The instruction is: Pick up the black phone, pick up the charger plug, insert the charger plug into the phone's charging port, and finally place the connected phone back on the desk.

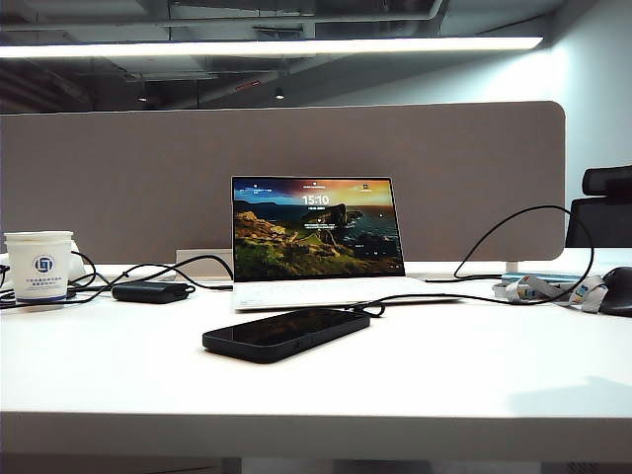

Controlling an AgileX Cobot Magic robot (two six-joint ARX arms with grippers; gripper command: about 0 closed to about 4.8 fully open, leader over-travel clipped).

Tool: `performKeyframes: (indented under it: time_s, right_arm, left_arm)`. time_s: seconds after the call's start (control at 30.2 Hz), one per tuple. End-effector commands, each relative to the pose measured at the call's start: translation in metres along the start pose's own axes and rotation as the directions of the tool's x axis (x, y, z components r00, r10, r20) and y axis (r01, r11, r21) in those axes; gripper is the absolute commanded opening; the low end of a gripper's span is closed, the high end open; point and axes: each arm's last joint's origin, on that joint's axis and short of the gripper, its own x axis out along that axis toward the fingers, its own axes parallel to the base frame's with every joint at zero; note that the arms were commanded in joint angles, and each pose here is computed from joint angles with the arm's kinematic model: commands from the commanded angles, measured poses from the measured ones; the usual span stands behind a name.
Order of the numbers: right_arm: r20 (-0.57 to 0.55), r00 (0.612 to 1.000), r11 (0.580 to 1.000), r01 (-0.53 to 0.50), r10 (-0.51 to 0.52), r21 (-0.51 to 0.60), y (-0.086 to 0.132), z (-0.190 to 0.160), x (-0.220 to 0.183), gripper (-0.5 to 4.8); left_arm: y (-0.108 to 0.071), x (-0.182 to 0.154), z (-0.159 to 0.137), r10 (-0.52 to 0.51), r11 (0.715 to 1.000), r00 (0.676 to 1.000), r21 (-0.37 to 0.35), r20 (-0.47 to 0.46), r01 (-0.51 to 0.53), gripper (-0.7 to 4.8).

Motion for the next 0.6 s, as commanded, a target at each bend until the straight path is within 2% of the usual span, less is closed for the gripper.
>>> performKeyframes:
  time_s: [0.03,0.4,0.46,0.6]
  right_arm:
    - [0.015,1.0,1.0,0.0,0.0,0.002,0.0002,0.0026,-0.0009,0.01]
    - [0.014,1.0,1.0,0.0,0.0,0.002,0.0002,0.0025,-0.0009,0.01]
    - [0.014,1.0,1.0,0.0,0.0,0.002,0.0002,0.0025,-0.0009,0.01]
    - [0.014,1.0,1.0,0.0,0.0,0.002,0.0002,0.0025,-0.0009,0.01]
  left_arm:
    - [0.0007,0.0006,0.0004,0.014,1.0,1.0,-0.001,0.023,-0.014,-0.06]
    - [0.0058,0.0016,0.0013,0.066,0.998,0.995,-0.005,0.079,-0.065,-0.04]
    - [0.0059,0.0014,0.0027,0.07,0.998,0.993,-0.005,0.093,-0.07,0.25]
    - [0.0058,0.0015,0.0022,0.065,0.998,0.994,-0.006,0.088,-0.065,0.3]
